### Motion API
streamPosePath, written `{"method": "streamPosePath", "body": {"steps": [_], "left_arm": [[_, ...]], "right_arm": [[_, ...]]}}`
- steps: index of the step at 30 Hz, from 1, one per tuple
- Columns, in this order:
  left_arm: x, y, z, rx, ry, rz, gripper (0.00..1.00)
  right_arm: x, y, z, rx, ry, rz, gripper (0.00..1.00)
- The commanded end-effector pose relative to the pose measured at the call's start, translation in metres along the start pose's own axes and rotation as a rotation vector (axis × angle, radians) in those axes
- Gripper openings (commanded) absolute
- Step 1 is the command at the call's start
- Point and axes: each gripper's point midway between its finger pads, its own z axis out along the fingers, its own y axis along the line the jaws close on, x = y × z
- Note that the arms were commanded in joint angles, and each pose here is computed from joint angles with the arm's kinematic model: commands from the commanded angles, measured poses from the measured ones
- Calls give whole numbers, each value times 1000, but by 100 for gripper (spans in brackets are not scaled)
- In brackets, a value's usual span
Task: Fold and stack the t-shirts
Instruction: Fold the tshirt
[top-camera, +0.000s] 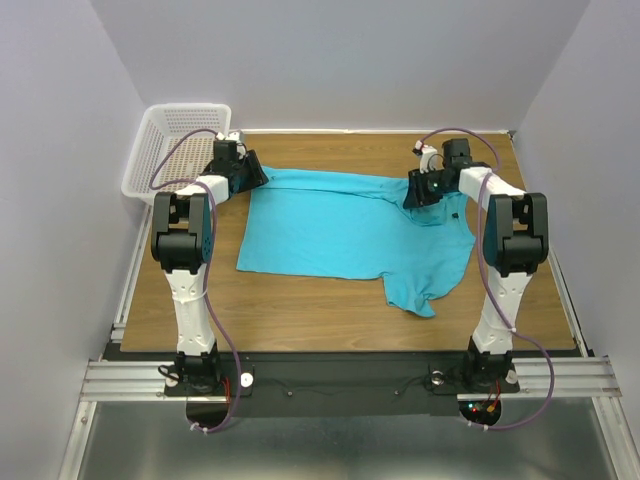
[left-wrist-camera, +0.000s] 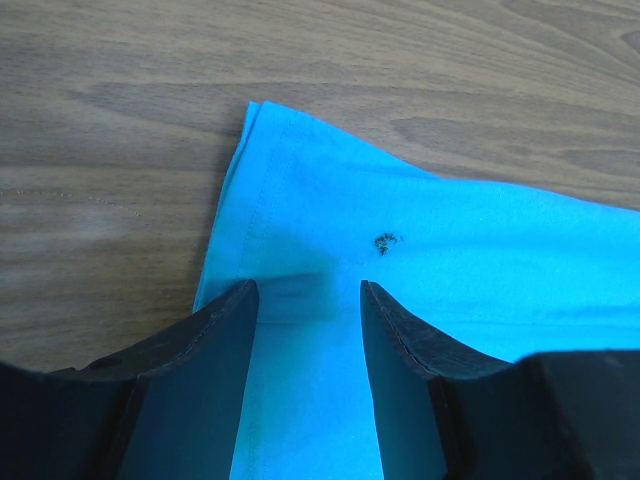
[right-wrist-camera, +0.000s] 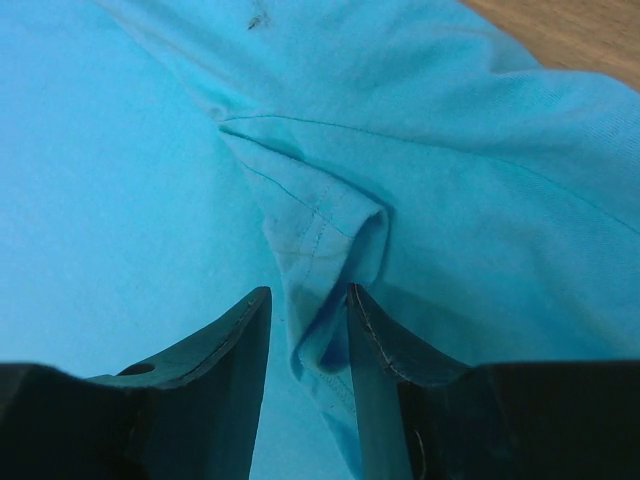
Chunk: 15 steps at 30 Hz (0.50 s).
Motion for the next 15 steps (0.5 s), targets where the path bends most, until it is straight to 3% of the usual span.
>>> {"method": "streamPosePath", "body": {"steps": [1,11,14,15], "left_arm": [[-3,4,0,-9,12,4,57],[-2,3,0,-2,11,0,57],[-3,2,0,-2,10,1,57],[-4,2,0,0,9,1,57]], "right_arm": [[4,10,1,-25,11,1,41],[9,9,3,-6,31,-4,20],[9,13,3,-16,31,-12,9],[8,15,2,-27,29,-20,1]]}}
